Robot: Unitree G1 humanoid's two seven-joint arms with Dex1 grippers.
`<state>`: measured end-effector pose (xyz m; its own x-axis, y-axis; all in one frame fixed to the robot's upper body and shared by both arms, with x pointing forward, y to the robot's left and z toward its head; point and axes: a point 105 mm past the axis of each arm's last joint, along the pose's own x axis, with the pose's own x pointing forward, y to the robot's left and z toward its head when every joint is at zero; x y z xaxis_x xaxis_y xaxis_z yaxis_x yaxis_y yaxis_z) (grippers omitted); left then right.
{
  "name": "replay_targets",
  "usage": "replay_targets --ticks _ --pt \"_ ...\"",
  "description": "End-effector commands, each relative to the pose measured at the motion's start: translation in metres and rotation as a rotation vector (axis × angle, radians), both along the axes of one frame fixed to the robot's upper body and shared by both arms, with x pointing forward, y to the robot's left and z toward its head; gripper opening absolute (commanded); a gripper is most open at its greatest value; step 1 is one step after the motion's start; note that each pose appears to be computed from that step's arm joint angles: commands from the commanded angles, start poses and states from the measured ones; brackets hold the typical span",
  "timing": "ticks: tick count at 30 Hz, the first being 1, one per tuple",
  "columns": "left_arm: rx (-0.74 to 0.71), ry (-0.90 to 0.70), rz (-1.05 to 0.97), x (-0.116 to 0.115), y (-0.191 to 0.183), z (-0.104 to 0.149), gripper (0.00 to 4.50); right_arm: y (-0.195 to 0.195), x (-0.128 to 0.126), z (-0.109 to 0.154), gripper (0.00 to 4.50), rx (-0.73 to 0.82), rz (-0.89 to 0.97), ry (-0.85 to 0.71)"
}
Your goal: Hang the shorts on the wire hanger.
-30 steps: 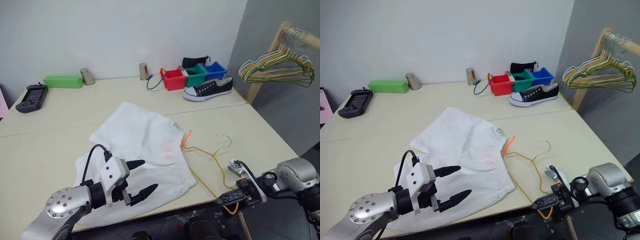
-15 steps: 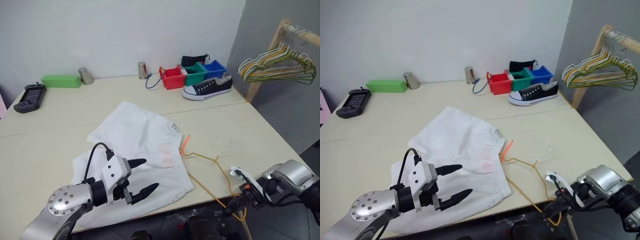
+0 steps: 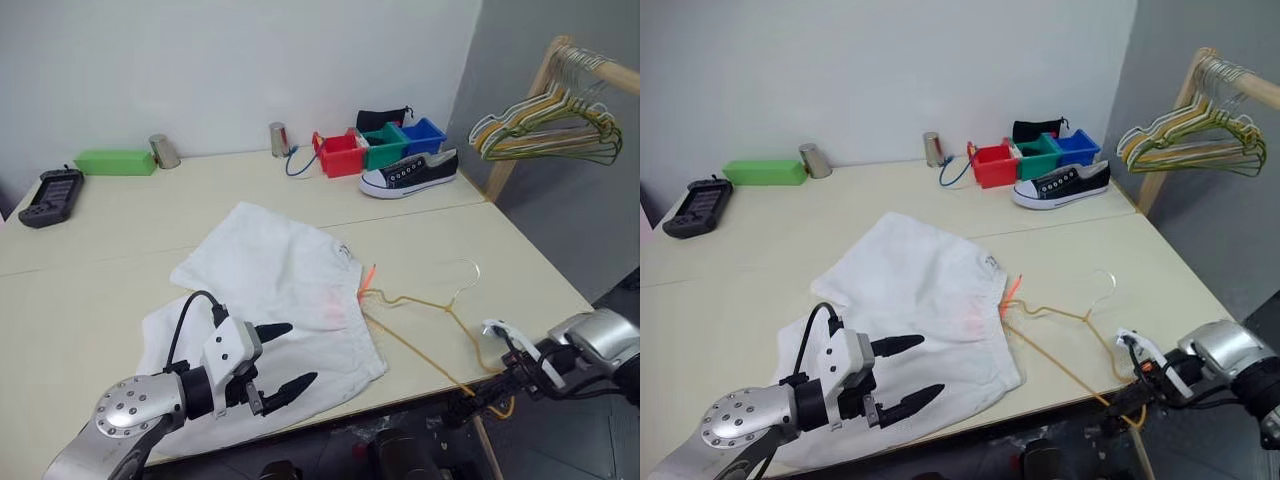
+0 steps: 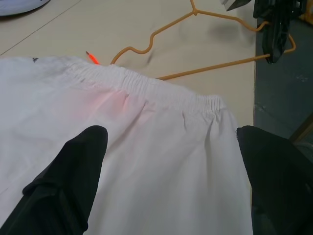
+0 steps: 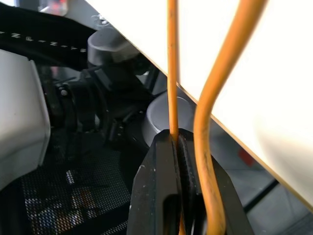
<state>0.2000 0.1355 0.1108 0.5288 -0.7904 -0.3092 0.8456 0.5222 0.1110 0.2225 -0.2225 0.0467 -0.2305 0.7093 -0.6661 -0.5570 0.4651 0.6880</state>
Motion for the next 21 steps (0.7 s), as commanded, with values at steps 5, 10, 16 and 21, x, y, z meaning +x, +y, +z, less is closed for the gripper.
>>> replay_targets --ticks 5,10,16,21 --pt "-0.001 -0.041 -0.019 -0.001 -0.003 0.006 4.49 0.000 -0.005 0.026 0.00 0.067 0.066 -0.005" --pt "-0.001 -0.043 -0.020 -0.001 -0.004 0.005 4.49 -0.013 -0.009 0.031 0.00 0.042 0.055 0.000" --pt "-0.002 -0.046 -0.021 0.000 -0.005 0.005 4.49 -0.016 -0.009 0.036 0.00 0.049 0.035 0.007" --pt "0.000 -0.049 -0.020 0.000 -0.004 0.005 4.49 0.002 -0.012 0.051 0.00 0.147 0.024 0.051"
